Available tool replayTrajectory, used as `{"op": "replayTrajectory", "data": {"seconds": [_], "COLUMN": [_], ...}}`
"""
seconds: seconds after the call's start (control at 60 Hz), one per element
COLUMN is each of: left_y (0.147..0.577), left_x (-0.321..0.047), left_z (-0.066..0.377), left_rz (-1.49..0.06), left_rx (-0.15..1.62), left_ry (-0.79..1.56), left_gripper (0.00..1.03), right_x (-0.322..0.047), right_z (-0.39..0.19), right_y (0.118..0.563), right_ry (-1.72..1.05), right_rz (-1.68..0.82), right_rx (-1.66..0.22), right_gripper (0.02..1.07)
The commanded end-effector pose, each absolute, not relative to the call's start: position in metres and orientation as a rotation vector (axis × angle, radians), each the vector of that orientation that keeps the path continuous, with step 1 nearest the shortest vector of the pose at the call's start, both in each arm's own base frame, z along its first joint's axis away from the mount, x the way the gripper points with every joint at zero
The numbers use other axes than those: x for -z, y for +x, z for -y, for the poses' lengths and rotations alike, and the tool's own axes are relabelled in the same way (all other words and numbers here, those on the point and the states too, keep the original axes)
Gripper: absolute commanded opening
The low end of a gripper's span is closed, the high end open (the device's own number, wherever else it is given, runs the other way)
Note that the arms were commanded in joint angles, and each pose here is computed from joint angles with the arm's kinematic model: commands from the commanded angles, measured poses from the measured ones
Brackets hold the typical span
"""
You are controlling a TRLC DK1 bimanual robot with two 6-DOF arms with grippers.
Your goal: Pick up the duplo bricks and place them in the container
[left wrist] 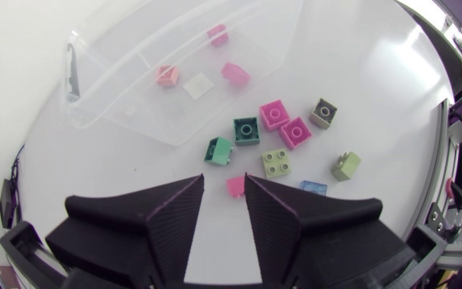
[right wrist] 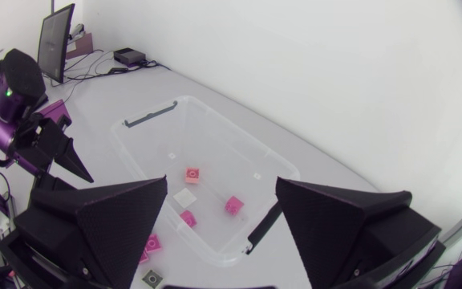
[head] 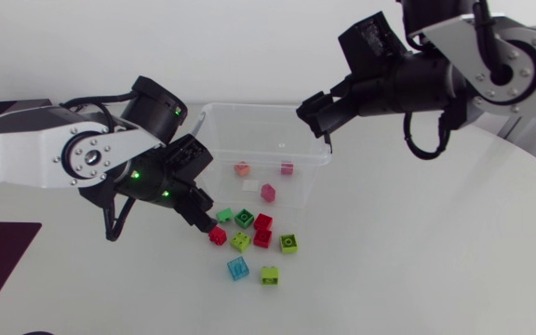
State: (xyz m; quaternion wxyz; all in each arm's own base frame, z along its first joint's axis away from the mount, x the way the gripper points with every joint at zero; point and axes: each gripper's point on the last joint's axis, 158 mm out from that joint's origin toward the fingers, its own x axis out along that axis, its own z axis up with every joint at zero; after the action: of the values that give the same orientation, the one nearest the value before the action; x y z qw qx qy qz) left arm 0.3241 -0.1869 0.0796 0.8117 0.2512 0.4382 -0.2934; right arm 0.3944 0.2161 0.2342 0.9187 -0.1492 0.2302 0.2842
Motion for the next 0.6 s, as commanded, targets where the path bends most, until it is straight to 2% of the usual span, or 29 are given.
{"op": "replayTrajectory", "data": {"seconds": [0.0, 0.033, 0.05, 0.067, 0.083, 0.117, 0.167, 0.433, 0.5, 0.583], "left_y": [0.315, 0.316, 0.314, 0.313, 0.313, 0.313, 0.314, 0.327, 0.329, 0.330], "left_x": [-0.061, -0.056, -0.044, -0.041, -0.034, -0.024, -0.010, 0.015, 0.020, 0.030], "left_z": [0.180, 0.179, 0.179, 0.179, 0.179, 0.179, 0.180, 0.186, 0.189, 0.191], "left_rz": [-1.000, -1.016, -1.056, -1.064, -1.087, -1.121, -1.169, -1.239, -1.250, -1.274], "left_rx": [0.630, 0.624, 0.618, 0.617, 0.612, 0.600, 0.591, 0.559, 0.559, 0.556], "left_ry": [0.551, 0.548, 0.540, 0.539, 0.534, 0.521, 0.513, 0.482, 0.482, 0.483], "left_gripper": [0.38, 0.40, 0.54, 0.59, 0.72, 0.87, 0.94, 0.93, 0.88, 0.76], "right_x": [-0.212, -0.208, -0.205, -0.204, -0.201, -0.197, -0.190, -0.169, -0.166, -0.161], "right_z": [-0.215, -0.214, -0.214, -0.215, -0.214, -0.213, -0.212, -0.205, -0.204, -0.203], "right_y": [0.378, 0.375, 0.373, 0.372, 0.370, 0.368, 0.366, 0.353, 0.350, 0.345], "right_ry": [-0.331, -0.333, -0.335, -0.336, -0.339, -0.343, -0.347, -0.363, -0.366, -0.365], "right_rz": [-0.516, -0.525, -0.531, -0.534, -0.539, -0.545, -0.558, -0.590, -0.594, -0.603], "right_rx": [-0.608, -0.612, -0.612, -0.615, -0.616, -0.617, -0.619, -0.624, -0.627, -0.636], "right_gripper": [1.02, 1.02, 1.02, 1.02, 1.02, 1.02, 1.02, 1.02, 1.02, 1.02]}}
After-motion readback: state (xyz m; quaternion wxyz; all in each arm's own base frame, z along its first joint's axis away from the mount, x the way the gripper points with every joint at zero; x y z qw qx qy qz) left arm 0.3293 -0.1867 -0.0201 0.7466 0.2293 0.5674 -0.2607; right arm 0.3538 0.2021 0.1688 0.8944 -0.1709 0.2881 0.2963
